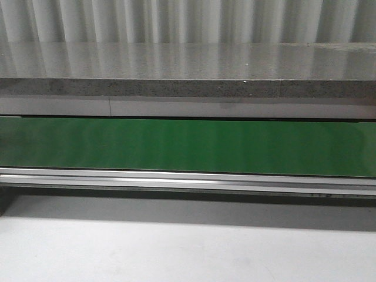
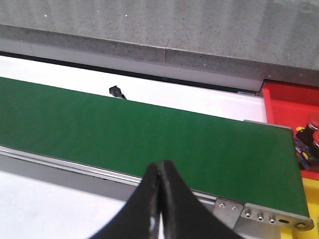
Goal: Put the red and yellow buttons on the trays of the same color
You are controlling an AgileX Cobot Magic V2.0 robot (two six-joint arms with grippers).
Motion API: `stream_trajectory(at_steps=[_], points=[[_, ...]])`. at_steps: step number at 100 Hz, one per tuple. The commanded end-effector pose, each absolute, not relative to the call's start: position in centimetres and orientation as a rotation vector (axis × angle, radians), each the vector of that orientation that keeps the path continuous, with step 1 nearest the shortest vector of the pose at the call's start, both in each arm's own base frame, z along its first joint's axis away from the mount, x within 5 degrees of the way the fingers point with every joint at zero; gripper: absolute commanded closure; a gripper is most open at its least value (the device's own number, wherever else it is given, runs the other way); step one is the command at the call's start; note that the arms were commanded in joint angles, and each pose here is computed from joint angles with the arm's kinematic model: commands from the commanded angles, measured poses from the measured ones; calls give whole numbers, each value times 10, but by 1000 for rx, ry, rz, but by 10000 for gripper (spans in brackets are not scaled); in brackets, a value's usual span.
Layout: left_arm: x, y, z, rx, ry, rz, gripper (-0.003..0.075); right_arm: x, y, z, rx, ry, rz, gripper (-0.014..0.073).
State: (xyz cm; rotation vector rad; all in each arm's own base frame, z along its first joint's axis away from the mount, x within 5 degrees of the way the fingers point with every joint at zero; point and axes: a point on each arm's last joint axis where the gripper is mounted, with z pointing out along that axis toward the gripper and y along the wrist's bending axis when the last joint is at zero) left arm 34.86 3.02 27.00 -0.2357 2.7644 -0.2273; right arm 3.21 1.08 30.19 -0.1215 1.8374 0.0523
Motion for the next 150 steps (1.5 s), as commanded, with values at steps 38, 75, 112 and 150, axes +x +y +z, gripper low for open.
stream_trajectory(at_steps=[38,75,112,150], points=[[355,75,287,-553,2555,-220,104,33,10,314,-117,1757,42,661],[386,106,264,-692,2611,-232,104,33,10,314,-117,1757,42,661],[412,116,242,-724,2651,-245,104,33,10,314,-117,1757,42,661],[420,117,229,-726,2639,-239,420,33,10,314,-117,1757,42,661]])
